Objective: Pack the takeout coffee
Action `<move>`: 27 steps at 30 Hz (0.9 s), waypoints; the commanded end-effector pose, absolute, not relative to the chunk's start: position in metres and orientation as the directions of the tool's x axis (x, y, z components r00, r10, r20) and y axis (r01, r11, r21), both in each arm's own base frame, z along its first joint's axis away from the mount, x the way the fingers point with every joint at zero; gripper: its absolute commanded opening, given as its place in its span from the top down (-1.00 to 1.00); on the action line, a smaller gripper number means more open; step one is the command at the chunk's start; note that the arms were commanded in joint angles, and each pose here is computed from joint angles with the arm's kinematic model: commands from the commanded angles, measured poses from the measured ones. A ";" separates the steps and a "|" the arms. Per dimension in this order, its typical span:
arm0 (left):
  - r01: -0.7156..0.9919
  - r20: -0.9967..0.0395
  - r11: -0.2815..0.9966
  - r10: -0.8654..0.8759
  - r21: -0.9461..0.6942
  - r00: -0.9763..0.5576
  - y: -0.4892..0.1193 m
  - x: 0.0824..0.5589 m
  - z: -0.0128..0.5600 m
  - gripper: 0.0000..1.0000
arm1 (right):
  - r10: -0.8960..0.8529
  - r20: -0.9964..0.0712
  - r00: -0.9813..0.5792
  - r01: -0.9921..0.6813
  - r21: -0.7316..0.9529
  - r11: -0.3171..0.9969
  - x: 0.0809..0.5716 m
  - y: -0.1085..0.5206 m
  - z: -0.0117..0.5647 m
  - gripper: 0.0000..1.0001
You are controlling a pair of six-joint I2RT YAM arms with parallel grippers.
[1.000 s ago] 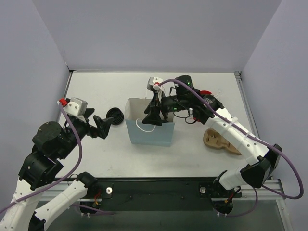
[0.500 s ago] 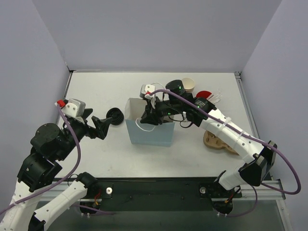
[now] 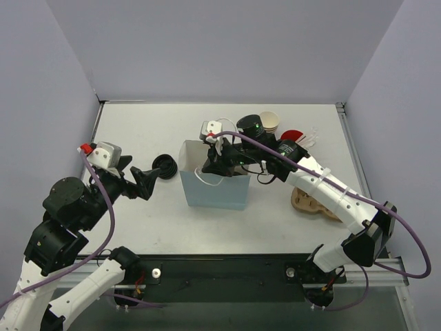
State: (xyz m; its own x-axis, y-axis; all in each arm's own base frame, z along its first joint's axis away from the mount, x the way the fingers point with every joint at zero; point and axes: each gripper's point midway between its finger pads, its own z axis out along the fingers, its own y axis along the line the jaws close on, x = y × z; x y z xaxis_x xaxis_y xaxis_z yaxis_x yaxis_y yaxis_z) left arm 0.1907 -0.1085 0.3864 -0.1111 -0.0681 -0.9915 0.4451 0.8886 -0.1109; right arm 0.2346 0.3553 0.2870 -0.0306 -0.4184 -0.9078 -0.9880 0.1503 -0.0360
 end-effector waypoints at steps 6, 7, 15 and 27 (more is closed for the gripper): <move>0.440 -0.993 0.890 -0.095 -0.119 -0.076 -0.105 0.188 0.400 -0.95 | -0.373 -0.927 0.050 -0.975 -0.127 0.184 0.246 0.352 0.321 1.00; 0.439 -0.993 0.891 -0.096 -0.118 -0.073 -0.104 0.188 0.400 -0.95 | -0.371 -0.927 0.053 -0.973 -0.132 0.191 0.248 0.351 0.323 1.00; 0.439 -0.993 0.891 -0.096 -0.118 -0.073 -0.104 0.188 0.399 -0.95 | -0.324 -0.946 0.026 -0.959 -0.116 0.260 0.264 0.362 0.344 1.00; 0.440 -0.995 0.893 -0.077 -0.097 -0.062 -0.103 0.188 0.399 -0.95 | -0.181 -0.983 0.008 -0.940 -0.069 0.333 0.284 0.386 0.375 1.00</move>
State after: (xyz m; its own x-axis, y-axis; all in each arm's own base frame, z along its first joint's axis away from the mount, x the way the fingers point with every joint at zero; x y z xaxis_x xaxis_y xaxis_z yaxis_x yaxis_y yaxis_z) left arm 0.1892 -0.1075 0.3878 -0.1047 -0.0706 -0.9920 0.4459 0.8883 -0.1102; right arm 0.2758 0.3684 0.3418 -0.0220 -0.2990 -0.9540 -0.9448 0.3184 -0.0780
